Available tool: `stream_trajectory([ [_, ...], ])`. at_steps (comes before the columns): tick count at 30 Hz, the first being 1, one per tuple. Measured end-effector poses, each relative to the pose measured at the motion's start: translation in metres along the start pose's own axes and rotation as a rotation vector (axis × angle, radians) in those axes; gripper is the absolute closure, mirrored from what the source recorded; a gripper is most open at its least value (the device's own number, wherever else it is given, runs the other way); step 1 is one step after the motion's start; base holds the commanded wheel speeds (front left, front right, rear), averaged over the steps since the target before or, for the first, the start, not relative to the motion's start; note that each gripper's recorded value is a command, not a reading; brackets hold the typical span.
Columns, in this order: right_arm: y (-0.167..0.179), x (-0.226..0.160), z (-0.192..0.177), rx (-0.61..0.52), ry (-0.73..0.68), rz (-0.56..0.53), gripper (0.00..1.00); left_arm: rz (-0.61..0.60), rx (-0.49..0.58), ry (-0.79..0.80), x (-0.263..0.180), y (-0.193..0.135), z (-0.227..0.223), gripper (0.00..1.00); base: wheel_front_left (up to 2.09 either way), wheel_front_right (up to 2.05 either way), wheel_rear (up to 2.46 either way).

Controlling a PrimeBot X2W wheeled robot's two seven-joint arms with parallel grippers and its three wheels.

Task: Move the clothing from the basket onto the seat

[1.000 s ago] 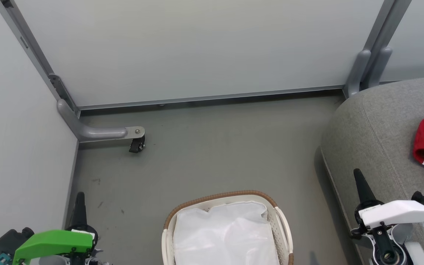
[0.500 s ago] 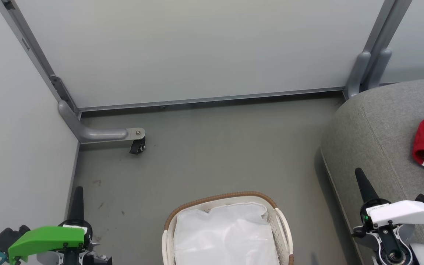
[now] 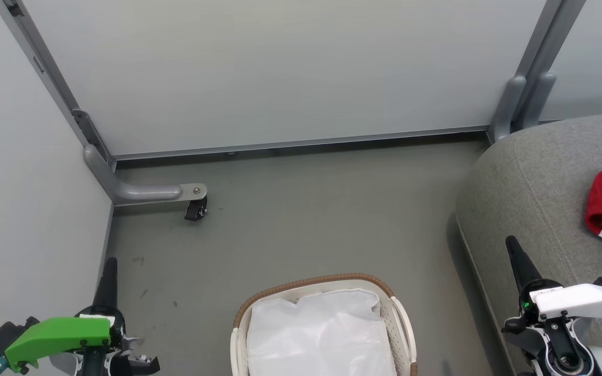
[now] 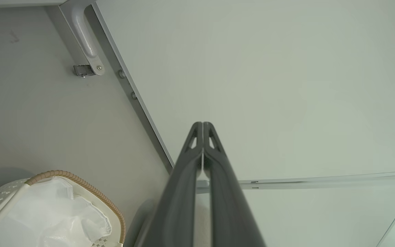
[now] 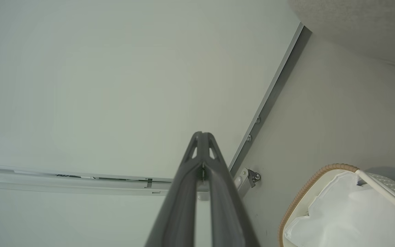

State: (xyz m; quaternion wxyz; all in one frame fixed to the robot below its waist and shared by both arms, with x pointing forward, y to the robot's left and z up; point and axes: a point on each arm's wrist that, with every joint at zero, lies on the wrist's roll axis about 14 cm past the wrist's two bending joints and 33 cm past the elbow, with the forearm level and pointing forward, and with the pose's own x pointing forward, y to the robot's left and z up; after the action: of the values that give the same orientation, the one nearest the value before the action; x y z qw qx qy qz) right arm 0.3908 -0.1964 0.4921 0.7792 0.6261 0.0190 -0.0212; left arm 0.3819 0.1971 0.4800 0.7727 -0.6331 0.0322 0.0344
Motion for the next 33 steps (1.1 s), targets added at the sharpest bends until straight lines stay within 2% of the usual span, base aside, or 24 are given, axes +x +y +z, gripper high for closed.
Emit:
stream_trajectory([
  [33,0.015,-0.002,0.006,0.222,0.005,0.058,1.0,-0.083,-0.204,0.005,0.004,-0.024,0.007,1.0,0.0,0.0,0.0],
])
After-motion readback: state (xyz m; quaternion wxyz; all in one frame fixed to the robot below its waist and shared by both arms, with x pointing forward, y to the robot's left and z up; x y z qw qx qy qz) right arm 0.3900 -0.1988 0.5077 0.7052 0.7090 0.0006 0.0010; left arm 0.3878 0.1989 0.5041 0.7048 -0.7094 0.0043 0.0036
